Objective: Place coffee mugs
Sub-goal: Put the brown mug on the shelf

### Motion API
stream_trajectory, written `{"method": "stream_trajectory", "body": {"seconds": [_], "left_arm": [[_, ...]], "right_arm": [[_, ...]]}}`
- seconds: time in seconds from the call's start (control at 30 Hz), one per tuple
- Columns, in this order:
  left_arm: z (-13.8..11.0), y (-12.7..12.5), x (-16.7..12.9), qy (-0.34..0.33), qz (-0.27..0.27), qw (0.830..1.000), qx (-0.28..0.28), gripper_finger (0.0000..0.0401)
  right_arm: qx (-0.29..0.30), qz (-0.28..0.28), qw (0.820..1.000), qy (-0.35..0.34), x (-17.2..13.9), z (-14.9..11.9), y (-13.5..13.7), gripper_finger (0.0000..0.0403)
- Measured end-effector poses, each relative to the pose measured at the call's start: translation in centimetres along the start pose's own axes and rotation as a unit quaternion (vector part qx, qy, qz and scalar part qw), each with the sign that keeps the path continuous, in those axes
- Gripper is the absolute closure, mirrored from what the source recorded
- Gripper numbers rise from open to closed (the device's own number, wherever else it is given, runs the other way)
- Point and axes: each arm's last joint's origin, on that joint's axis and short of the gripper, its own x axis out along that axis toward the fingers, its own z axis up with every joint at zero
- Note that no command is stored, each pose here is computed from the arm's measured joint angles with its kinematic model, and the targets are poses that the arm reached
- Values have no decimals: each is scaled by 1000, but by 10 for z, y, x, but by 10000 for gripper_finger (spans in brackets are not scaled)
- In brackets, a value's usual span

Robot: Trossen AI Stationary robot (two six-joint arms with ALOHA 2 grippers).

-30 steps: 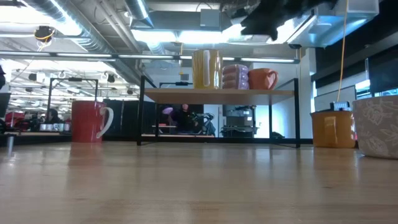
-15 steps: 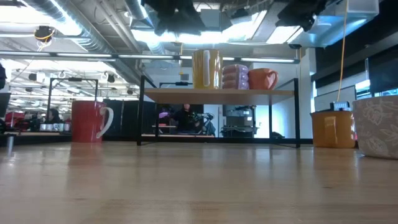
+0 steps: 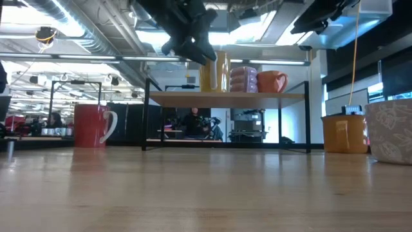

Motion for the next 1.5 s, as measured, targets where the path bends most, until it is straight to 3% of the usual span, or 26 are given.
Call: {"method": "stream_trajectory", "body": {"seconds": [0.5, 0.67, 1.03, 1.5], "left_arm": [[9, 8, 27, -47, -63, 997, 12, 225], [10, 8, 27, -48, -84, 995, 26, 260], [11, 13, 30, -49, -94, 992, 65, 378], [29, 46, 35, -77, -160, 980, 87, 379]], "right_arm": [[3, 3, 1000, 29, 1, -7, 1, 251], [3, 3, 1000, 29, 1, -7, 1, 251], [3, 3, 1000, 29, 1, -7, 1, 251], [15, 4, 999, 28, 1, -7, 1, 251]]}}
